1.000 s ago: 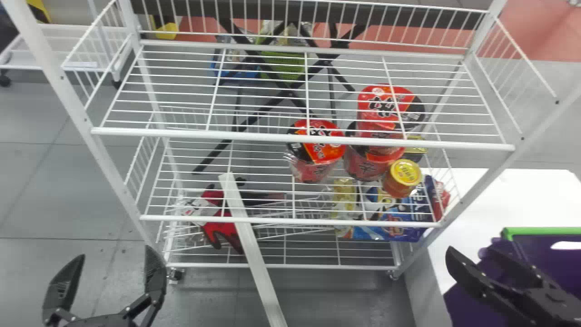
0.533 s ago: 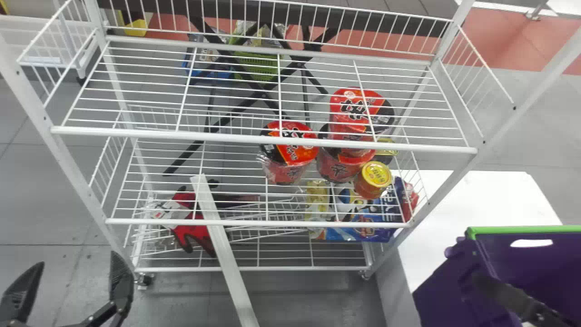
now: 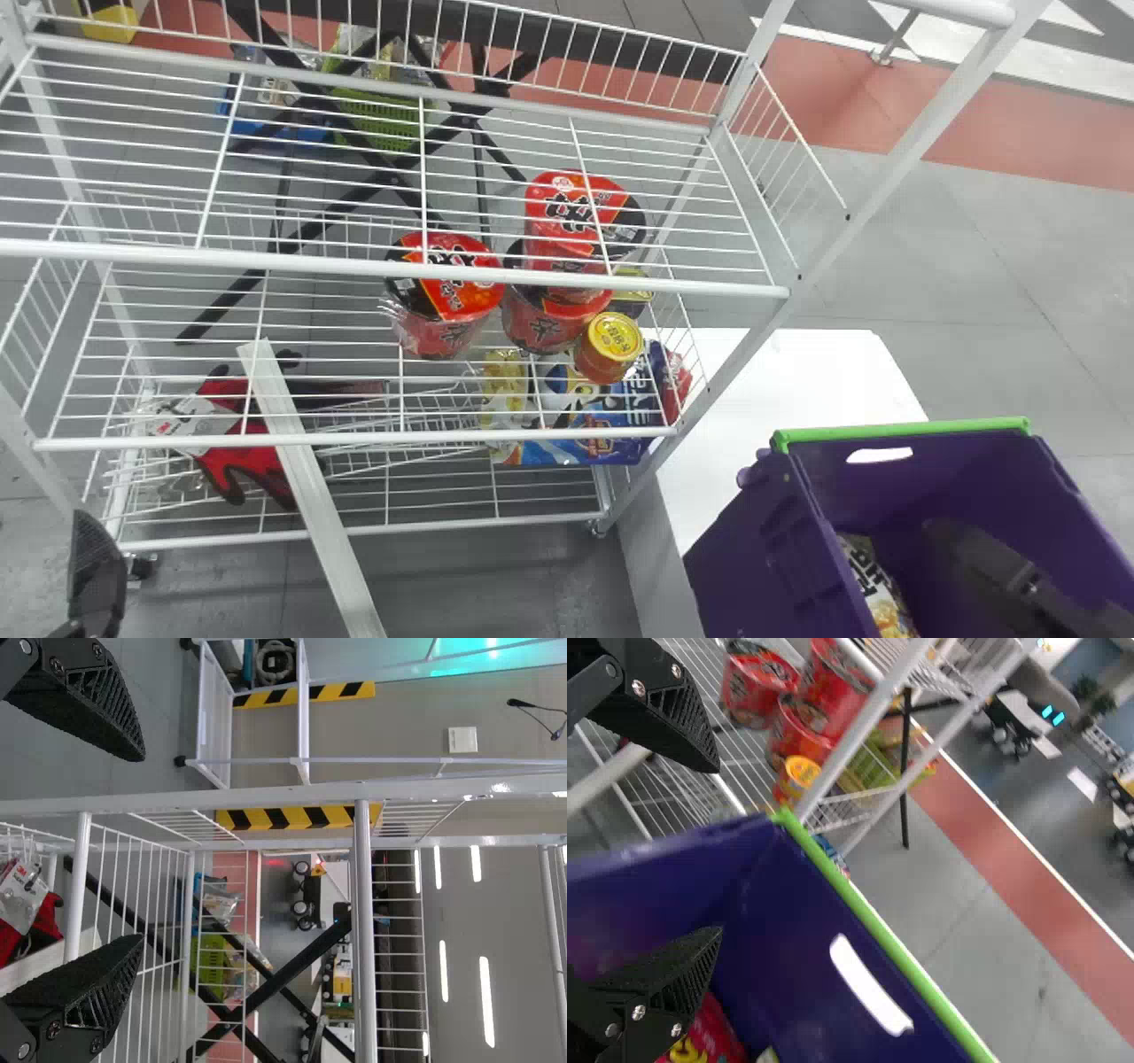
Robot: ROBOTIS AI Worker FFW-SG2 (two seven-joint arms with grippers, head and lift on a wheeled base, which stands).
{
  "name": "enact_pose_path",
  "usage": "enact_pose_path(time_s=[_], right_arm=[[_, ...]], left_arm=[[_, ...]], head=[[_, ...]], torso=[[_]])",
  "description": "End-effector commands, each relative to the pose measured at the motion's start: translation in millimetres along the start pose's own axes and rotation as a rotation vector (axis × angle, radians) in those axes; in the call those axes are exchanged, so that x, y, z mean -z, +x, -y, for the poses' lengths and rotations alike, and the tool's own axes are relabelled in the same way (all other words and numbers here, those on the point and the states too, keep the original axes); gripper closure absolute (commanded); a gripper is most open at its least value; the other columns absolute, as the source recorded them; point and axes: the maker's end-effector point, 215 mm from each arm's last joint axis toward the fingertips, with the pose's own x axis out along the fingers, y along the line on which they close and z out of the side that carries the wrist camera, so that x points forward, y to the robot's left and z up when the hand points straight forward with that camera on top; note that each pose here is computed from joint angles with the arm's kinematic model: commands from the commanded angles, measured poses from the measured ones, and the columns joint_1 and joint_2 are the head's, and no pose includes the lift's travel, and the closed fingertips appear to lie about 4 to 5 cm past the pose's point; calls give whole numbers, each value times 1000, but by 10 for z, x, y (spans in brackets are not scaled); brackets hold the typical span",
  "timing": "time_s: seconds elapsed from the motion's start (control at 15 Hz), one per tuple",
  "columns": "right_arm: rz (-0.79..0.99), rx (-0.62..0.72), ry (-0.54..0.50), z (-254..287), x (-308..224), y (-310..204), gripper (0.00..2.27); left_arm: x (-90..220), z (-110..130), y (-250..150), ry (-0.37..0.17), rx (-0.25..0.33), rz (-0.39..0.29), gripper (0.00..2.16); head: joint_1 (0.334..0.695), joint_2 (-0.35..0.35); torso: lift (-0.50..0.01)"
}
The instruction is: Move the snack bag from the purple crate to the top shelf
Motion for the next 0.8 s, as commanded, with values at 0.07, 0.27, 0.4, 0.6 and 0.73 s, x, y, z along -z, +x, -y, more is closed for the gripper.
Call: enact_pose_path(time_s=[0.07, 0.27, 0.4, 0.6, 0.73], right_arm=[[-61, 85, 50, 400, 77, 149, 188], [-149, 143, 59, 600, 182, 378, 188], [-194, 171, 85, 701, 221, 494, 188], [-265, 225, 105, 884, 287, 640, 188], [-296, 265, 107, 1015, 310, 701, 188]], left_arm=[[37, 9, -7, 4, 1, -10, 90], [58, 7, 1, 6, 0, -12, 90], [76, 10, 20, 10, 1, -16, 90], [104, -5, 45, 13, -1, -18, 90], [111, -10, 73, 14, -1, -17, 90]], head=[[695, -350], [695, -350], [695, -350], [695, -350], [695, -350]], torso=[[-452], [-452], [-452], [-452], [-452]])
